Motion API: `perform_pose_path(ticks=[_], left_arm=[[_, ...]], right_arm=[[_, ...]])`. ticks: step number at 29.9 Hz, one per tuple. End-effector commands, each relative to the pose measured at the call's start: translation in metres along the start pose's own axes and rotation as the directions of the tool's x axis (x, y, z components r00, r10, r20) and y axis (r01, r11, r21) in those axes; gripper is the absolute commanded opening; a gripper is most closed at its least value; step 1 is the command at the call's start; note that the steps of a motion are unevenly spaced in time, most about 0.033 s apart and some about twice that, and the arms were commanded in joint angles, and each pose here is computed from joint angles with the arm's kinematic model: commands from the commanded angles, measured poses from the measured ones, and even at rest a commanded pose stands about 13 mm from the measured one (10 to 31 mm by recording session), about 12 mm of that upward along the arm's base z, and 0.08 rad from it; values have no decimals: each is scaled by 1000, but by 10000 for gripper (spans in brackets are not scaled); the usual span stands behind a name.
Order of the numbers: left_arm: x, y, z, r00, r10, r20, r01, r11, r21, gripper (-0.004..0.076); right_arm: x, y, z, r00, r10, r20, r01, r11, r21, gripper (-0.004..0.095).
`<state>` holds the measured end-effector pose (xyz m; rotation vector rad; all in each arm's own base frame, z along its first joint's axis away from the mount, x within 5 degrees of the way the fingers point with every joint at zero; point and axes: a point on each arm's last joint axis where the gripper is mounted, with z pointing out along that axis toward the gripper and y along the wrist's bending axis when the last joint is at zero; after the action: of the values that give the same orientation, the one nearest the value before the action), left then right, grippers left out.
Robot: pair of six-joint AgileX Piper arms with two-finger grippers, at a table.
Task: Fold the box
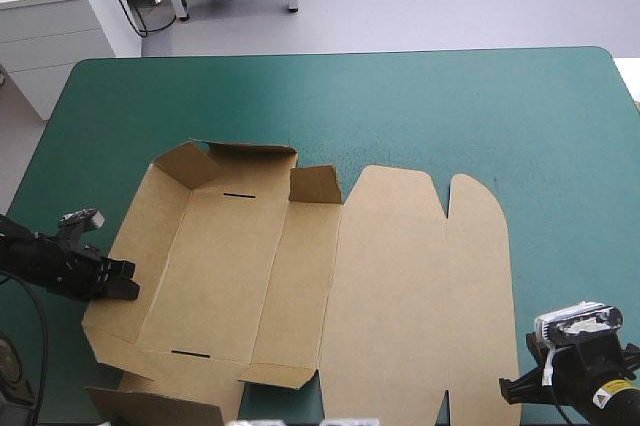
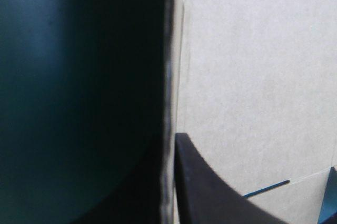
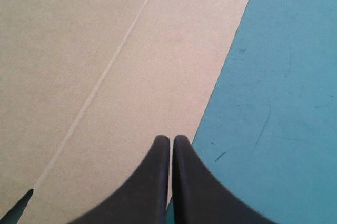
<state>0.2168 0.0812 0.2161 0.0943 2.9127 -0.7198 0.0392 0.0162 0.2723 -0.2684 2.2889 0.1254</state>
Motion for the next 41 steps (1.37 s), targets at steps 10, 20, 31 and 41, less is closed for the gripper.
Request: perform_pose_path(ticks=[10, 20, 31, 41], left_arm=[[-43, -54, -13, 938, 347, -25, -347, 930, -118, -8], [-121, -161, -57, 547, 832, 90, -676, 503, -538, -8], [-130, -275, -42, 26, 997, 72, -660, 72, -748, -8], [-103, -347, -14, -320, 948, -7, -582, -202, -788, -8]], right_arm=[[-11, -1, -5, 997, 4, 74, -5, 1000, 14, 0], [-11, -1, -5, 997, 4, 74, -5, 1000, 14, 0], [-11, -1, -5, 997, -14, 71, 13, 1000, 14, 0], [-11, -1, -5, 997, -14, 71, 13, 1000, 14, 0]])
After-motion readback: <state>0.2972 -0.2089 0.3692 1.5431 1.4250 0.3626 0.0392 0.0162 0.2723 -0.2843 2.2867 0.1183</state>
